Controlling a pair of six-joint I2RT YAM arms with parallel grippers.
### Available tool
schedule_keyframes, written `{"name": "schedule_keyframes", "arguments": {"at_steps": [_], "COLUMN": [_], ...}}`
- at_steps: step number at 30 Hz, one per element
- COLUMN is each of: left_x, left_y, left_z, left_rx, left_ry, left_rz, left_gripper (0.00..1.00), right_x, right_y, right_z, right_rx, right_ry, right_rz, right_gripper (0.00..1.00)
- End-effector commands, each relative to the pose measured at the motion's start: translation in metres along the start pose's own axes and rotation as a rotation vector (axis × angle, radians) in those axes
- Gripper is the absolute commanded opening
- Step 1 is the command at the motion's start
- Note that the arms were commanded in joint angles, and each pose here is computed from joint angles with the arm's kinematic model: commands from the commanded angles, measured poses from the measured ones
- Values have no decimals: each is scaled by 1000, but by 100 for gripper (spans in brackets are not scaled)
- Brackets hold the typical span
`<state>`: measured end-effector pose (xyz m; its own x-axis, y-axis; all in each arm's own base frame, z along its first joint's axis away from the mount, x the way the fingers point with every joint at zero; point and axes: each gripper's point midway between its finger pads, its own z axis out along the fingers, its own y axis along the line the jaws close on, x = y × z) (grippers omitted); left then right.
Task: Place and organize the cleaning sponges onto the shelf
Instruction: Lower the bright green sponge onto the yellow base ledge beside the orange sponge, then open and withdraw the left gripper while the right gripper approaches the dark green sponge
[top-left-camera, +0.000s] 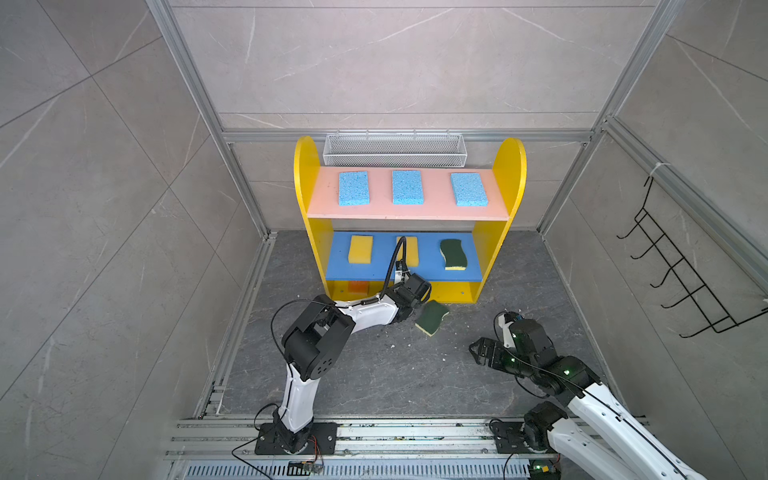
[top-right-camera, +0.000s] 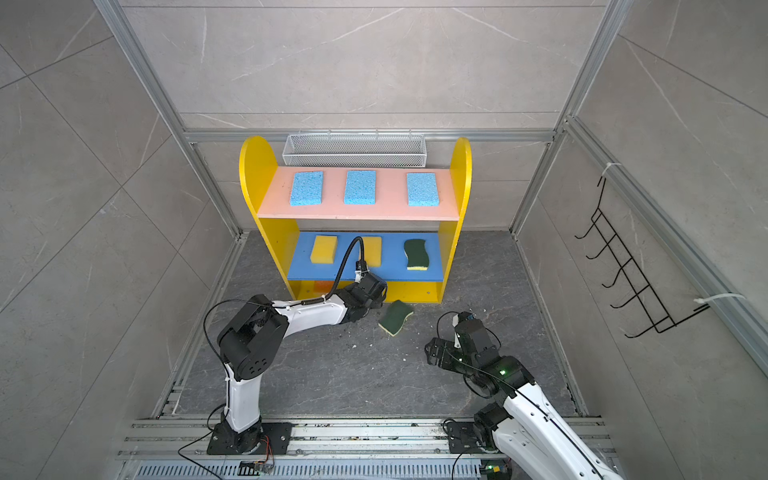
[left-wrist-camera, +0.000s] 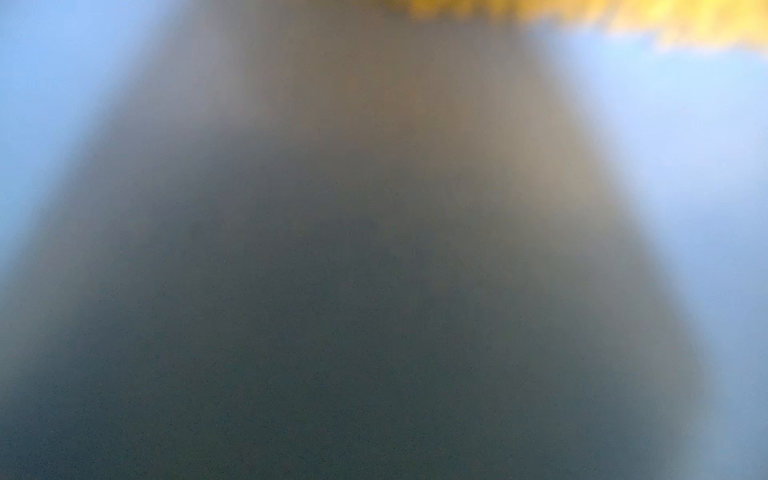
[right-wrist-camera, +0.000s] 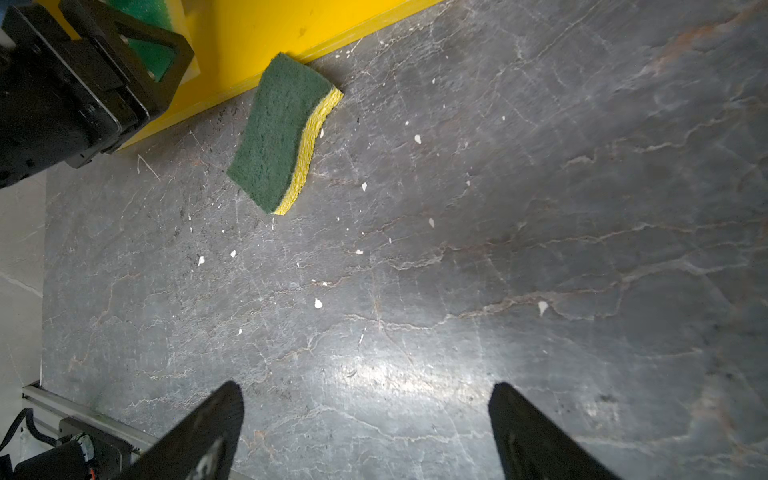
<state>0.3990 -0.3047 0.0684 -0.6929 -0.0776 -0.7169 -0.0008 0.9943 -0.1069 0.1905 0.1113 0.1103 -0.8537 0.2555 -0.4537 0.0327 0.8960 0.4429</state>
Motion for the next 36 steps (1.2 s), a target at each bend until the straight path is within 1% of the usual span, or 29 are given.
{"name": "schedule_keyframes", "arguments": {"at_steps": [1,4,7,10,13,19,24,28,32,36], "left_x": [15,17,18,17,17,15,12,11,11,14], "left_y": [15,17,19,21,25,26,17,16,22,35], "left_z": [12,15,16,14,12,1,-18,-35,-60,-84], "left_rx": [-70,-85,-93,-106,-118,-102,-67,-42,-42,-48], "left_ry": [56,73,80,84,90,74,30,13,-20,-18], "left_rz": [9,16,13,16,24,37,97,93,113,97], "left_gripper": [70,70,76,78,82,82,82,82,82,82], "right_x": [0,0,2,3,2,1,0,-1,1,2], "right_y": [0,0,-1,0,2,3,3,6,14,21], "right_z": [-4,-3,0,3,4,0,-3,-6,-7,-9], "right_rx": [3,2,4,0,-9,-11,-17,-31,-82,-131], "right_ry": [3,2,11,20,24,16,3,-3,2,-1], "right_rz": [-18,-17,-13,-7,-2,-9,-10,-2,20,51], "right_gripper": [94,94,94,94,94,94,94,94,94,93]}}
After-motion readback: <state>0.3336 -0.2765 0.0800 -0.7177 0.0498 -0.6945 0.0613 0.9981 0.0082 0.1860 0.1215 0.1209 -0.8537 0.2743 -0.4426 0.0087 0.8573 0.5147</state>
